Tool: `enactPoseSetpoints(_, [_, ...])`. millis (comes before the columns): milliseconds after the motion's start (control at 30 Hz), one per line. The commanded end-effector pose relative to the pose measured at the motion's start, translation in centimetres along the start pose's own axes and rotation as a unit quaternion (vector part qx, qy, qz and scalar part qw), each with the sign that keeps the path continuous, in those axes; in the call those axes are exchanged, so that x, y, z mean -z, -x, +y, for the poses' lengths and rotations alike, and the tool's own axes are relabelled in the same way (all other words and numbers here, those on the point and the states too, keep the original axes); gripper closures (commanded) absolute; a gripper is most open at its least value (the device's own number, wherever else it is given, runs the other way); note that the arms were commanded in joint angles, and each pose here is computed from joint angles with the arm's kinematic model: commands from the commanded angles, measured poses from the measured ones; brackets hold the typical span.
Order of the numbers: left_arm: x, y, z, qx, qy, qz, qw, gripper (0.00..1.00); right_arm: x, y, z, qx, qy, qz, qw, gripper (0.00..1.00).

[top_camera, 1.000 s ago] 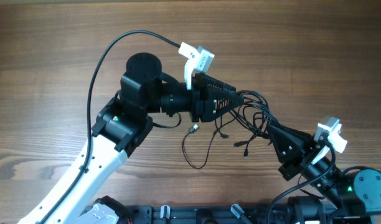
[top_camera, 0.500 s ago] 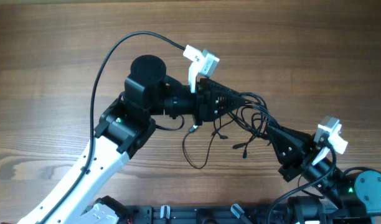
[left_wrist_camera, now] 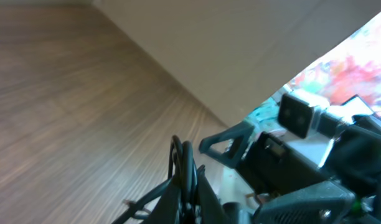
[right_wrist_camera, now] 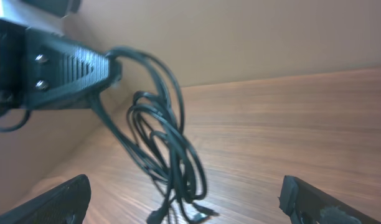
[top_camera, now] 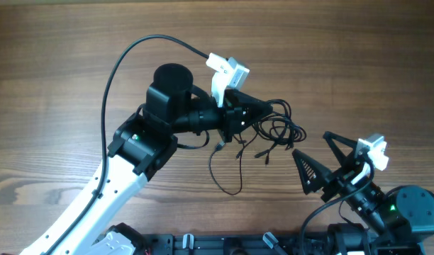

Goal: Untangle cables

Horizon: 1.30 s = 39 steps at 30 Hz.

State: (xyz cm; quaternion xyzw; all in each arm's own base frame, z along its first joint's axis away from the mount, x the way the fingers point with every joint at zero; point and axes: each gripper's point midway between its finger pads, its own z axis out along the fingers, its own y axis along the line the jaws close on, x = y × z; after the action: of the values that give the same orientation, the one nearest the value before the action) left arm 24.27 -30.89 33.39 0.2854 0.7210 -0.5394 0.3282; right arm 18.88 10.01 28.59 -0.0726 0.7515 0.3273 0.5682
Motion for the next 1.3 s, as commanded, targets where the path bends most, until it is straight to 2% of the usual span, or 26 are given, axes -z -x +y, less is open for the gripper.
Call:
enactPoseSetpoints(0, [0.4,-0.2,0.5,-0.067,0.028,0.003,0.997,0.96,0.1,0.4,-0.9,0.049,-0.029,-0.009,0.998,0.0])
enactPoseSetpoints(167, [0.0,-0.8,-0.1,-0.066,0.018,0.012,0.998,0.96,0.2,-0.5,1.7,0.21,0.049,0.005,0.976,0.04])
enactPoseSetpoints(267, [-0.9,-1.4,-1.8,-0.078,-0.006,0.019,0.997,0.96,0.6,-1.2,4.1,0.328,0.123,-0.004,0.937,0.09])
enactPoseSetpoints(300, [-1.1,-1.5,-2.3,-0.083,-0.012,0.02,0.996,0.96,0.7,-1.0,4.4,0.346,0.129,-0.011,0.929,0.14])
enactPoseSetpoints(400, [-1.7,-1.7,-3.6,-0.095,-0.031,0.02,0.995,0.96,0.7,-0.5,4.5,0.376,0.128,-0.024,0.917,0.17])
enactPoseSetpoints(467, [-2.0,-1.9,-4.6,-0.104,-0.044,0.02,0.993,0.96,0.7,-0.5,4.5,0.399,0.128,-0.027,0.908,0.28])
enactPoseSetpoints(500, [-2.2,-1.9,-5.0,-0.108,-0.051,0.02,0.993,0.96,0.7,-0.6,4.5,0.403,0.127,-0.027,0.906,0.32])
enactPoseSetpoints(600, [-2.6,-2.1,-6.2,-0.117,-0.067,0.019,0.991,0.96,0.7,-0.6,4.5,0.402,0.128,-0.027,0.906,0.35])
enactPoseSetpoints(767, [-2.6,-2.4,-6.7,-0.118,-0.076,0.023,0.99,0.96,0.6,-0.4,4.2,0.403,0.115,-0.027,0.907,0.34])
enactPoseSetpoints(967, [-2.0,-3.5,-9.0,-0.148,-0.148,0.045,0.977,0.96,0.2,0.4,2.1,0.405,0.05,-0.024,0.913,0.33])
enactPoseSetpoints(1100, [-1.7,-3.5,-9.8,-0.167,-0.171,0.043,0.97,0.96,0.1,0.3,1.7,0.401,0.041,-0.019,0.915,0.34])
enactPoseSetpoints(1200, [-1.2,-3.5,-10.7,-0.187,-0.192,0.041,0.963,0.96,-0.2,0.1,1.4,0.395,0.042,-0.011,0.918,0.38])
enactPoseSetpoints(1233, [-1.1,-3.4,-10.8,-0.19,-0.193,0.038,0.962,0.96,-0.4,0.0,1.3,0.392,0.045,-0.006,0.919,0.44])
enactPoseSetpoints(1267, [-1.1,-3.3,-10.9,-0.191,-0.193,0.036,0.962,0.96,-0.5,-0.1,1.3,0.39,0.049,-0.002,0.92,0.47])
